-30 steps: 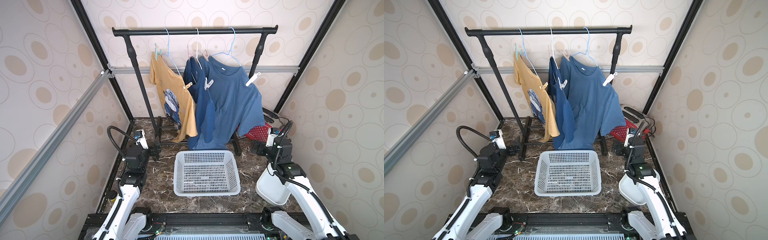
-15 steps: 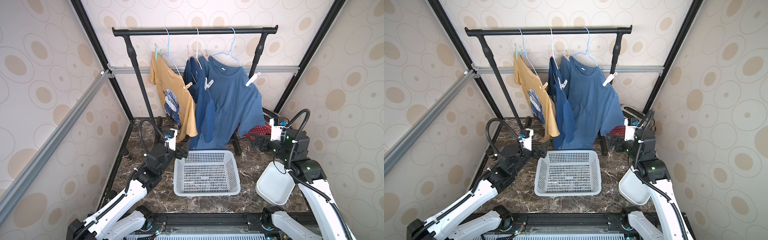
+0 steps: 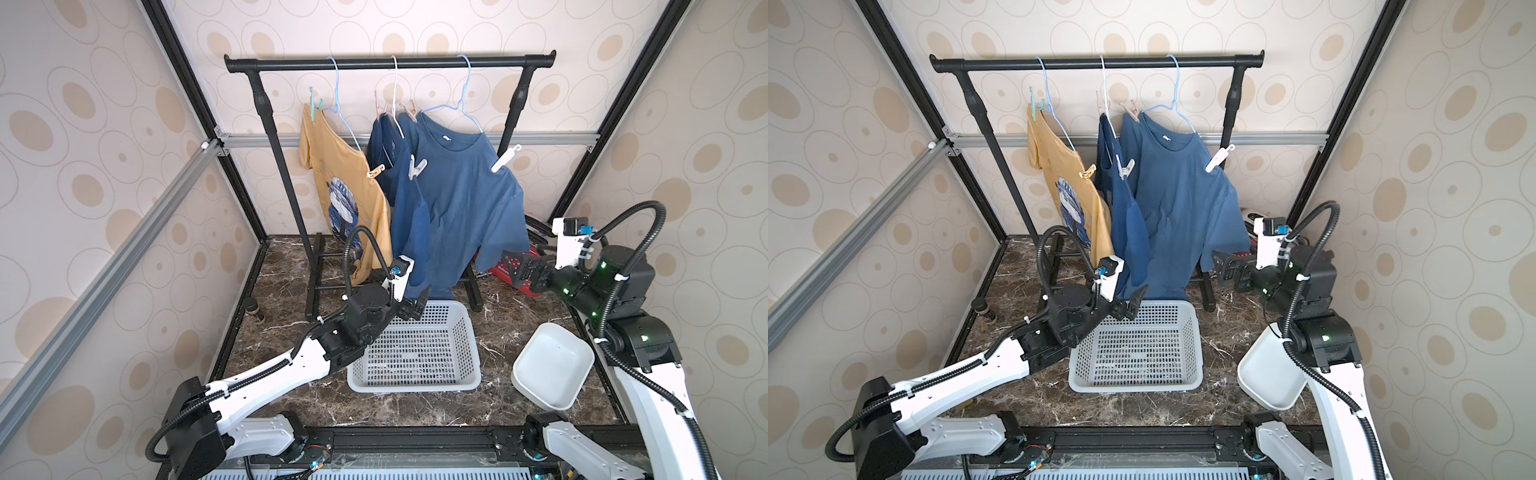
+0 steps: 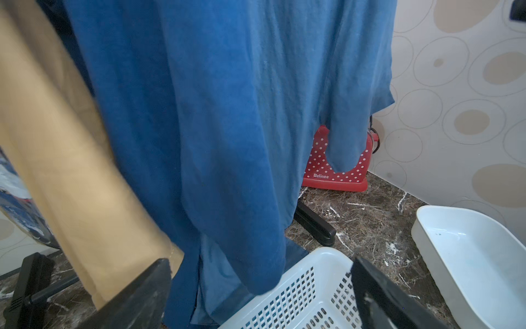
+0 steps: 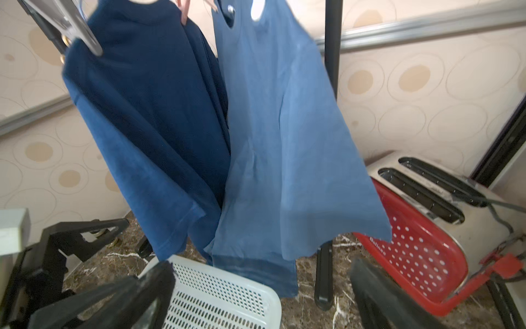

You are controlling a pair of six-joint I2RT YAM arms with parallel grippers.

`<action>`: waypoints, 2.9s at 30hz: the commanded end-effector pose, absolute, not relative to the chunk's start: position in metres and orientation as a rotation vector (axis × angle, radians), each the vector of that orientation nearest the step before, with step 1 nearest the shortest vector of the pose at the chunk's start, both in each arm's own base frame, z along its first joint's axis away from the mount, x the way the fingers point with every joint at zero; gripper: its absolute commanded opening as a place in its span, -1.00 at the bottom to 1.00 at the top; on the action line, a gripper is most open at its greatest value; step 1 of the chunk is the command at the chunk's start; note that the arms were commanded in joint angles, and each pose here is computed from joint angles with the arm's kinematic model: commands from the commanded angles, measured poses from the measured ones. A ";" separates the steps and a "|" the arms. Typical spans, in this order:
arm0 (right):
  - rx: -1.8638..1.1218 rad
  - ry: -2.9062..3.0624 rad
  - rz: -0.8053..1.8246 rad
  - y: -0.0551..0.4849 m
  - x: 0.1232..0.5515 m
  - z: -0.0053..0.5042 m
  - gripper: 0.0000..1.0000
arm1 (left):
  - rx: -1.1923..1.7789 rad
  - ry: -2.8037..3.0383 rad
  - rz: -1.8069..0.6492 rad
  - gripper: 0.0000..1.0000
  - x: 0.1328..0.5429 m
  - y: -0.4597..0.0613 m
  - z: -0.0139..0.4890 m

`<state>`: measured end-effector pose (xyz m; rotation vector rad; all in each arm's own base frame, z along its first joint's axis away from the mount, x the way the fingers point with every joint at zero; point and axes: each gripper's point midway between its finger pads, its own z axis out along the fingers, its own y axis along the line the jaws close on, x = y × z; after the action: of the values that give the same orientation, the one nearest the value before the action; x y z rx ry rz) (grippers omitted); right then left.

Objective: Remove the clothespins securing t-shirts to the hanger
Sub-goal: Pick up the hanger from the clothes rail.

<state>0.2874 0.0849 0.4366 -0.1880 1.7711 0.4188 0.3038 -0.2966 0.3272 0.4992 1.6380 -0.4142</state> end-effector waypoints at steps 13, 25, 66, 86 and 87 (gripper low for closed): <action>-0.412 1.614 0.260 0.096 0.330 0.506 0.99 | 0.434 1.413 -0.691 0.98 0.316 -0.358 0.421; -0.461 1.438 0.296 0.083 0.369 0.541 0.99 | 0.527 1.303 -0.738 0.98 0.318 -0.404 0.447; -0.552 1.391 0.450 0.086 0.420 0.521 0.70 | 0.545 1.279 -0.666 0.98 0.354 -0.442 0.473; -0.547 1.394 0.625 0.116 0.437 0.523 -0.25 | 0.462 1.301 -0.623 0.98 0.370 -0.418 0.475; -0.546 1.396 0.626 0.117 0.437 0.523 -0.30 | 0.462 1.302 -0.620 0.98 0.371 -0.418 0.475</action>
<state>0.4378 0.1126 0.5126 -0.5300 1.4264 0.6175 0.3701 -0.4301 0.4560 0.5091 1.3310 -0.6165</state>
